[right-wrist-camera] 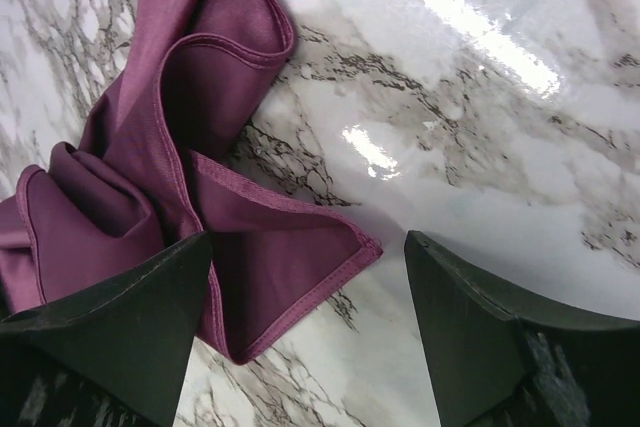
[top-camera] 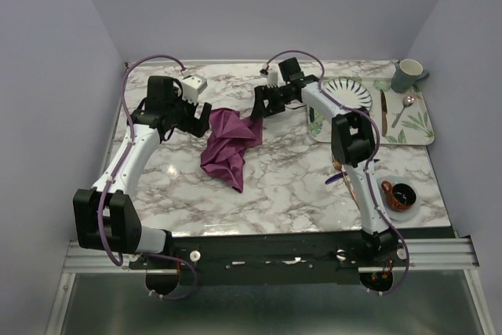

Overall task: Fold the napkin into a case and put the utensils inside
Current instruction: Pick up the crumpled napkin from the center of the board.

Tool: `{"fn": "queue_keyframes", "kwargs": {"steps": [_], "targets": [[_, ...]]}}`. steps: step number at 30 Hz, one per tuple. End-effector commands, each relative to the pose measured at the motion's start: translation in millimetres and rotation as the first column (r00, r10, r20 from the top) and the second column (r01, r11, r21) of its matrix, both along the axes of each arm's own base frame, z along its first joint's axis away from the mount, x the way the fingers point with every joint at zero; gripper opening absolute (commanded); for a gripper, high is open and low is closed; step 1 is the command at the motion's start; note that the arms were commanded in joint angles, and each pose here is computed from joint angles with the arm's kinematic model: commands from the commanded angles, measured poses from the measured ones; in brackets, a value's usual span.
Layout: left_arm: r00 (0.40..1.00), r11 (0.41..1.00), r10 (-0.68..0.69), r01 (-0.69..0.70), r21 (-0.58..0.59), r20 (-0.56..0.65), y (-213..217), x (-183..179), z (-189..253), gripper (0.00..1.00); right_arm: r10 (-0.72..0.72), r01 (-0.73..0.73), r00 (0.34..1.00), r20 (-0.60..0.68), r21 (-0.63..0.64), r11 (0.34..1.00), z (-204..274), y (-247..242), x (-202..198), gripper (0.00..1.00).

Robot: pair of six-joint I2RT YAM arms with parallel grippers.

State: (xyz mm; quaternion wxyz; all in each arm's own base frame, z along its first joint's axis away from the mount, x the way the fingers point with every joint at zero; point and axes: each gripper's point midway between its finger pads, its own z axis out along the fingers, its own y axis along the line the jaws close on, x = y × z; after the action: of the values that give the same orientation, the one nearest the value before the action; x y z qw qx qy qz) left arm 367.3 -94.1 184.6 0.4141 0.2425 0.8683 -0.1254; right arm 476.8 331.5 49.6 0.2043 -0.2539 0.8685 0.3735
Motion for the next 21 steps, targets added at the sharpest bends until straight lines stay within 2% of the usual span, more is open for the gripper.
{"fn": "queue_keyframes", "kwargs": {"steps": [1, 3, 6, 7, 9, 10, 13, 15, 16, 18, 20, 21], "targets": [[1.0, 1.0, 0.004, -0.004, -0.023, -0.02, 0.8, 2.9, -1.5, 0.99, 0.026, -0.02, 0.996, -0.089, 0.067, 0.998, -12.7, 19.0, -12.1, 0.83], [1.0, 1.0, 0.008, -0.009, -0.026, -0.025, 1.8, 3.7, -2.4, 0.99, 0.027, -0.02, 0.996, -0.09, 0.077, 0.997, -12.3, 20.8, -11.1, 0.79], [1.0, 1.0, 0.011, -0.012, -0.029, -0.027, 2.8, 6.0, -2.1, 0.99, 0.036, -0.025, 0.993, -0.112, 0.099, 0.995, -11.2, 24.3, -14.8, 0.65], [1.0, 0.999, 0.016, -0.016, -0.031, -0.025, 3.3, 7.6, -0.8, 0.99, 0.039, -0.027, 0.992, -0.12, 0.107, 0.994, -11.5, 24.5, -15.6, 0.53], [0.999, 0.999, 0.02, -0.021, -0.036, -0.03, 3.6, 9.6, -0.9, 0.99, 0.062, -0.045, 0.99, -0.128, 0.133, 0.99, -5.9, 26.9, -19.5, 0.41], [0.999, 0.999, 0.02, -0.022, -0.04, -0.029, 3.5, 10.7, -0.1, 0.99, 0.066, -0.048, 0.99, -0.127, 0.142, 0.989, -1.6, 27.6, -20.4, 0.24], [0.999, 0.999, 0.008, -0.009, -0.046, -0.033, 1.6, 11.6, -1.8, 0.99, 0.076, -0.058, 0.99, -0.116, 0.155, 0.986, 11.6, 27.1, -24.5, 0.01], [0.999, 0.998, -0.024, 0.022, -0.058, -0.031, -2.7, 9.5, -1.4, 0.99, 0.079, -0.065, 0.994, -0.076, 0.168, 0.984, 36.0, 26.4, -25.5, 0.01], [0.995, 0.99, -0.096, 0.093, -0.102, -0.024, -14.9, 3.4, 2.6, 0.99, 0.078, -0.065, 0.995, -0.07, 0.169, 0.984, 42.6, 24.7, -28.8, 0.01], [0.978, 0.97, -0.209, 0.209, -0.121, 0.013, -27.2, -7.8, 8.8, 0.99, 0.077, -0.073, 0.997, -0.011, 0.195, 0.978, 79.0, 23.8, -31.5, 0.01], [0.954, 0.942, -0.295, 0.298, -0.154, 0.044, -40.3, -19.3, 8.8, 0.99, 0.073, -0.071, 0.997, -0.003, 0.203, 0.977, 94.8, 21.7, -39.0, 0.01], [0.941, 0.932, -0.329, 0.336, -0.132, 0.076, -42.3, -21.9, 10.9, 0.99, 0.068, -0.075, 0.997, 0.039, 0.222, 0.972, 120.7, 19.6, -41.8, 0.01]]}}
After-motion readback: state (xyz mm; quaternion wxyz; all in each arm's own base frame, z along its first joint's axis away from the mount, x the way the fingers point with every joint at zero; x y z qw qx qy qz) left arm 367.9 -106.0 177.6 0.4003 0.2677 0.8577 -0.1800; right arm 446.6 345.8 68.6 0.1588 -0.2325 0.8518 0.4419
